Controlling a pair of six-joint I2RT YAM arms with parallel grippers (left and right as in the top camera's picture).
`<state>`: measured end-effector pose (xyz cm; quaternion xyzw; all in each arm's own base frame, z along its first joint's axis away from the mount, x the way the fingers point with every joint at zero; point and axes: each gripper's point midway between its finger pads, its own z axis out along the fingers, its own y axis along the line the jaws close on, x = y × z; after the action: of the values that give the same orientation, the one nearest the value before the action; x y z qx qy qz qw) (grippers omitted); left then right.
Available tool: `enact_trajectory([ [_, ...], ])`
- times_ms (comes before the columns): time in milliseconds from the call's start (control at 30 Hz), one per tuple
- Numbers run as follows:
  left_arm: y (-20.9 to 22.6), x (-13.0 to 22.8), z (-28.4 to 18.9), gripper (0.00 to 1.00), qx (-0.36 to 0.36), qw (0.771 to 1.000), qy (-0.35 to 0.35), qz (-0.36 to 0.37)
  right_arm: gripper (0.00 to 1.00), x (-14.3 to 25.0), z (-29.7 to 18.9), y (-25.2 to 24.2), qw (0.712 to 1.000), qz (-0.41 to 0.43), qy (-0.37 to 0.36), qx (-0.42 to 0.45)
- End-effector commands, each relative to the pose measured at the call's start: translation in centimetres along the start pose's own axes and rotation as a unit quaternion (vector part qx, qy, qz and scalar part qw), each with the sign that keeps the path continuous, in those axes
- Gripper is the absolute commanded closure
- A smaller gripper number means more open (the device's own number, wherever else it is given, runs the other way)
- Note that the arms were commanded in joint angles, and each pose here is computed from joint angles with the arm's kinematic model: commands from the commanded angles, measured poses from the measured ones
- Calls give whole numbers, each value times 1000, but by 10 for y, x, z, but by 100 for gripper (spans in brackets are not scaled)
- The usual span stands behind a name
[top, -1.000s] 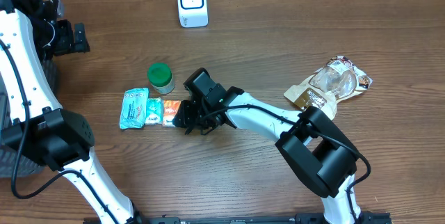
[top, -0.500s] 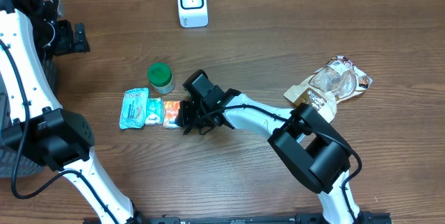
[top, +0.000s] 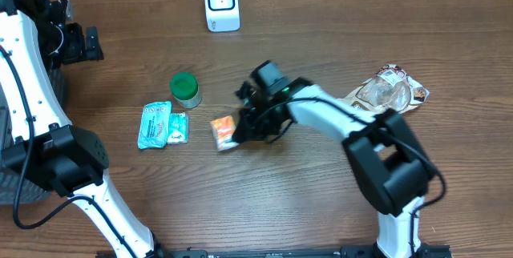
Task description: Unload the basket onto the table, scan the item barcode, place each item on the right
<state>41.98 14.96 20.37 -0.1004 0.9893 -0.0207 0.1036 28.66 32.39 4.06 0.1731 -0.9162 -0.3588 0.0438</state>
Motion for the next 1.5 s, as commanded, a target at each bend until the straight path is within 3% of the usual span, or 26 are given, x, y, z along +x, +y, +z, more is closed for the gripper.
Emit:
enact_trajectory([
  [0,-7,-4,-11,0,1,1000,-18,12,96,-7,-30,-5,989,-140,-18,41],
  [133,-7,-4,-11,0,1,1000,-18,12,96,1,-34,-23,983,-167,2,82],
  [267,-7,-4,-11,0,1,1000,-18,12,96,-5,-35,-30,986,-129,-12,104],
  [367,-7,-4,-11,1,1,1000,-18,12,96,-21,-40,-45,987,-1,-63,150],
  [467,-7,-4,-11,1,1,1000,-18,12,96,-25,-45,-60,957,204,-115,173],
  [567,-7,-4,-11,1,1,1000,-18,12,95,-22,-33,-42,939,293,-116,138],
  [633,-7,-4,-11,1,1,1000,-18,12,71,-18,-17,-12,962,242,-87,94],
  [667,-7,-4,-11,0,1,1000,-18,12,54,-12,-10,0,973,202,-71,90],
  [733,-7,-4,-11,0,1,1000,-18,12,46,-6,-6,3,976,181,-64,101],
  [833,-7,-4,-11,0,0,1000,-18,12,44,-6,-14,-3,975,161,-72,135],
  [900,-7,-4,-11,1,1,1000,-18,12,47,-15,-29,-8,973,143,-90,157],
  [1100,-7,-4,-11,0,1,1000,-18,12,75,-58,-88,-27,960,88,-163,212],
  [1200,-7,-4,-11,1,1,1000,-18,12,94,-74,-107,-46,948,93,-198,231],
  [1467,-7,-4,-11,0,0,1000,-18,12,96,-83,-85,-65,950,117,-201,206],
])
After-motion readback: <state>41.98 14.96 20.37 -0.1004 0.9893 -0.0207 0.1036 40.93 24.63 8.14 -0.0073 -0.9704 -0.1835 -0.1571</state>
